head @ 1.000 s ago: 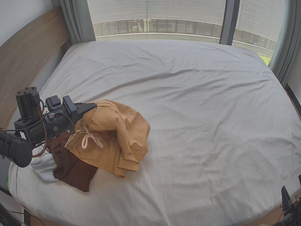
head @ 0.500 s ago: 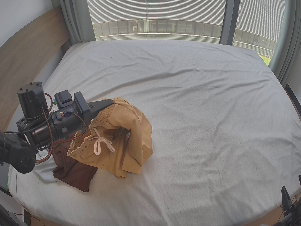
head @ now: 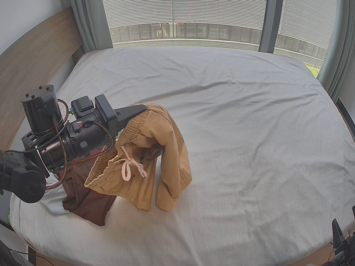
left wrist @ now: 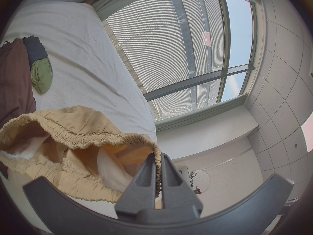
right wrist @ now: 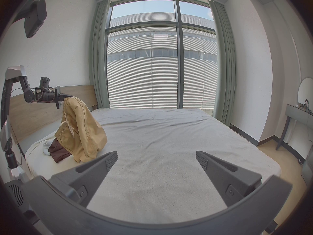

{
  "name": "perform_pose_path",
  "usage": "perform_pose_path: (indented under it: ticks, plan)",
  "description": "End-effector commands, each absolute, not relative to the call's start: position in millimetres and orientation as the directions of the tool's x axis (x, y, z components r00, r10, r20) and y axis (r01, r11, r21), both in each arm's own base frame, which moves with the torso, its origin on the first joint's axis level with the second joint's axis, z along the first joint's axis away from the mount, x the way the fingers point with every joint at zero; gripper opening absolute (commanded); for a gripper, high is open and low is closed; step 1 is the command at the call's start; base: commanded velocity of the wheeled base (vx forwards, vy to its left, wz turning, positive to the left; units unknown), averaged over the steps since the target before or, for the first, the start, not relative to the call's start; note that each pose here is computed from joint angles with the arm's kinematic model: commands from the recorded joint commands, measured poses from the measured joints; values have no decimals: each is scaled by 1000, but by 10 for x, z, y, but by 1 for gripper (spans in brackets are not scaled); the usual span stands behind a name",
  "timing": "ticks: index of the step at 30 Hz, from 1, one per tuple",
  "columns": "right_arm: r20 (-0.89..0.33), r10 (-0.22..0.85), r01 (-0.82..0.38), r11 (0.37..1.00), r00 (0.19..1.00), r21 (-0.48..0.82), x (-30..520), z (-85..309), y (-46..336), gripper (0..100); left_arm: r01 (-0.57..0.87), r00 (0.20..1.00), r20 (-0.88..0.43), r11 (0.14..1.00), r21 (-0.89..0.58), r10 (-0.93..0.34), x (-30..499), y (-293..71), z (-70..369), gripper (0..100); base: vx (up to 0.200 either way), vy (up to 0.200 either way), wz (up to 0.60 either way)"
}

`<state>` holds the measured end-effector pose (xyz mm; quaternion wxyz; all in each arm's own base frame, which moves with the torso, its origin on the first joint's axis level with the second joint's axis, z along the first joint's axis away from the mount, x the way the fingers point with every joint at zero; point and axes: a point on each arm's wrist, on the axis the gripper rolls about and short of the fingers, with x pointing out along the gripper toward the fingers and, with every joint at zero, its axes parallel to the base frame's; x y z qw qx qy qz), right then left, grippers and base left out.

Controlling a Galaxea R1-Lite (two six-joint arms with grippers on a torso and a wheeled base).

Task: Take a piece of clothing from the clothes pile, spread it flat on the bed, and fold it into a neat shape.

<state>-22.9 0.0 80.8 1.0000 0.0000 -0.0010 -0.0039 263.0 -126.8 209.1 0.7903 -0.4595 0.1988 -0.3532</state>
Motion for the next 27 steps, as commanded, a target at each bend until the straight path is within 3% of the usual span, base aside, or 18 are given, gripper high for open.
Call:
perform_pose_path:
  ticks: [1, 27]
  plan:
    - [-6, -9, 9, 1000, 1000, -2, -223, 761, 1, 100, 394, 655, 24, 315, -863, -755, 2580, -1395, 2132, 0, 0, 0, 0]
    - [-6, -8, 8, 1000, 1000, 0, -223, 761, 0, 100, 453, 536, 111, 175, -874, -837, 2399, -2070, 2578, 0, 0, 0, 0]
